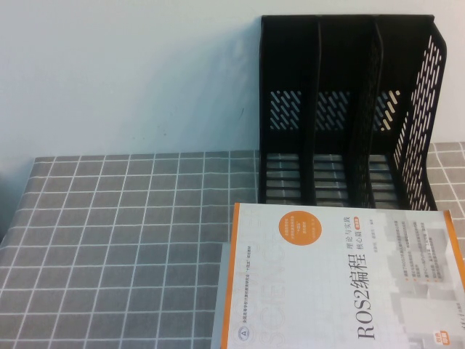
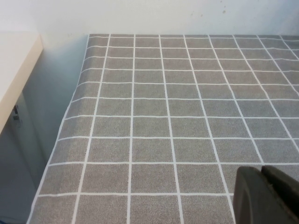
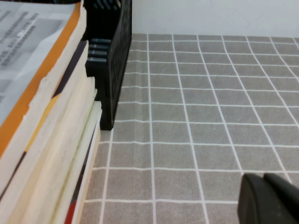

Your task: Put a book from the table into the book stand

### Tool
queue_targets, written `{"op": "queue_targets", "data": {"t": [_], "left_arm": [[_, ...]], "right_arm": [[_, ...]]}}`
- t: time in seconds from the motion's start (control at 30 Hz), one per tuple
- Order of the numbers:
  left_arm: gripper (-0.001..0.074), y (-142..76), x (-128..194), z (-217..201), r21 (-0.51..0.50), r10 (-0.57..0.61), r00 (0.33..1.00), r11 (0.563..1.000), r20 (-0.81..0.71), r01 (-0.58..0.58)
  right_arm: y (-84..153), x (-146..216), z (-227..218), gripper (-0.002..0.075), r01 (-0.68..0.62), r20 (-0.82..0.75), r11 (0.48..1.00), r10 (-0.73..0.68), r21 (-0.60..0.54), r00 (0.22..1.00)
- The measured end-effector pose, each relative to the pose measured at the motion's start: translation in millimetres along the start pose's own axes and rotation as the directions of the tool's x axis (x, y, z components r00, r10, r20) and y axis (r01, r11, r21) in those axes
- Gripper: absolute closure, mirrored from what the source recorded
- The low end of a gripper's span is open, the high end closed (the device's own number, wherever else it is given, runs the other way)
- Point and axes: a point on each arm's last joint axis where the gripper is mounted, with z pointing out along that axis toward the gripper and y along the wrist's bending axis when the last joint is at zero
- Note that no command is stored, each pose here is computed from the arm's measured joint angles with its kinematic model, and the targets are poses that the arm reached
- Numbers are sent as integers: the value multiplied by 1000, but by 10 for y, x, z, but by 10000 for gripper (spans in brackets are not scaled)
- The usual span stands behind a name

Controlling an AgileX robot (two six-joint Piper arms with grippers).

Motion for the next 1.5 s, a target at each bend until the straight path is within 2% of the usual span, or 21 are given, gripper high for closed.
{"op": "queue_targets", "data": {"t": [0.97, 1.13, 1.5], "left_arm": [[738, 0, 1, 0, 0, 0, 1000, 1000, -1, 0], [738, 0, -5, -2, 0, 27, 1000, 1000, 1, -27], [738, -14, -2, -2, 15, -11, 1000, 1000, -2, 11]], "right_arm": [[0, 0, 0, 729, 0, 0, 1000, 0, 0, 1000], [0, 0, 0, 729, 0, 0, 1000, 0, 0, 1000], [0, 0, 0, 729, 0, 0, 1000, 0, 0, 1000]]}}
